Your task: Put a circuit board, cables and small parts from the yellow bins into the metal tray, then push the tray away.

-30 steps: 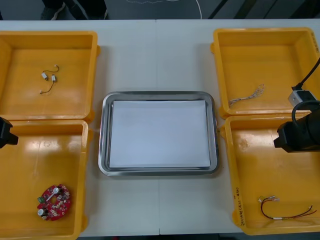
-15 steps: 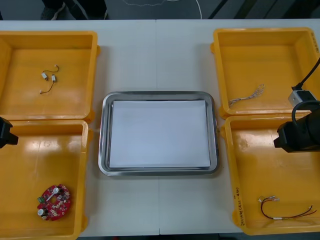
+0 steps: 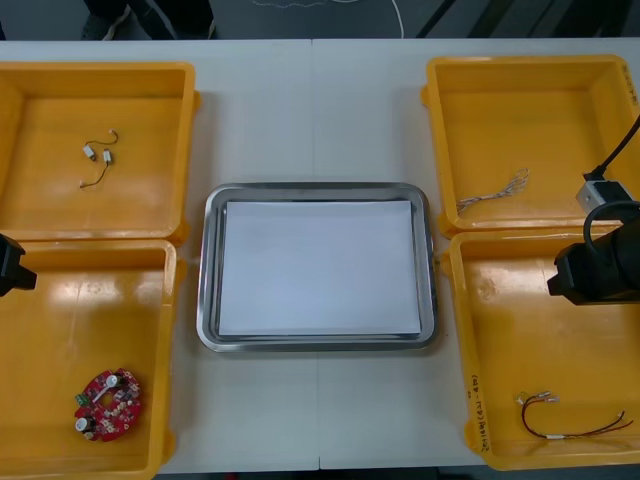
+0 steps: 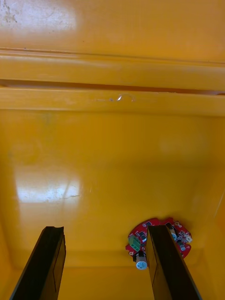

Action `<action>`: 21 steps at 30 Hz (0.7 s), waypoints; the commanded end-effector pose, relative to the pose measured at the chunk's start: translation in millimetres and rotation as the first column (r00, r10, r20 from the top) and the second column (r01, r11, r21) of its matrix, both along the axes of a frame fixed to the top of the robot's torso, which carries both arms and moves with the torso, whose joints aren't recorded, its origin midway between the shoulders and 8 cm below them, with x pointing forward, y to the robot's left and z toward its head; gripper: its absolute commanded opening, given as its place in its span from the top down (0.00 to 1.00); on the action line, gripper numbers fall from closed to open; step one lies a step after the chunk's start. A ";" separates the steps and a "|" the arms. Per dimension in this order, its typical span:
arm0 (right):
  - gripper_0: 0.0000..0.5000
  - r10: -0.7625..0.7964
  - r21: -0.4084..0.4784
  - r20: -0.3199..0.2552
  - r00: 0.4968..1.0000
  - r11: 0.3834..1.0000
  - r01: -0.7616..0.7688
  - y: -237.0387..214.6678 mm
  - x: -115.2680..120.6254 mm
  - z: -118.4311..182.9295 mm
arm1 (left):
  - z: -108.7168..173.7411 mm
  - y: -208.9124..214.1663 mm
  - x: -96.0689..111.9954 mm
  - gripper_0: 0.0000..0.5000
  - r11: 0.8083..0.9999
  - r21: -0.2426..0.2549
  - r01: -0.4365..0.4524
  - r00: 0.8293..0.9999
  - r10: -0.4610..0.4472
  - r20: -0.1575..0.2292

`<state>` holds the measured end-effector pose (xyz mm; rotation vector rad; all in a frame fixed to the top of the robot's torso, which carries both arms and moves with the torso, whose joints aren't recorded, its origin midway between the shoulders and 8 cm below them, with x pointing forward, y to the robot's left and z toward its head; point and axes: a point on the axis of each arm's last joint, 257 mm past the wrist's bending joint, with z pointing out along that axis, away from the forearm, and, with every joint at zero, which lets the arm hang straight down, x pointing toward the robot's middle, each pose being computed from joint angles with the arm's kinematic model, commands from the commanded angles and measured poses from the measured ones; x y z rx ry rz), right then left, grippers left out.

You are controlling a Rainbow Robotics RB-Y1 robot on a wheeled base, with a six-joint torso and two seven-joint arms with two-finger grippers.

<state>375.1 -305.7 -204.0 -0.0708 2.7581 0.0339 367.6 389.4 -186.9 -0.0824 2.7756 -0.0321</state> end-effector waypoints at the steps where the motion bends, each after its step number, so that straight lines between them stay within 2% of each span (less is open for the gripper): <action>1: 0.00 -0.055 -0.026 0.038 0.998 0.998 0.056 -18.1 0.4 14.3 | 15.9 16.4 -3.5 0.00 0.994 0.080 0.068 0.997 -0.070 0.018; 21: 0.00 -0.055 -0.026 0.038 0.998 0.998 0.056 -18.1 0.4 14.3 | 15.9 16.4 -3.5 0.00 0.994 0.080 0.068 0.997 -0.070 0.018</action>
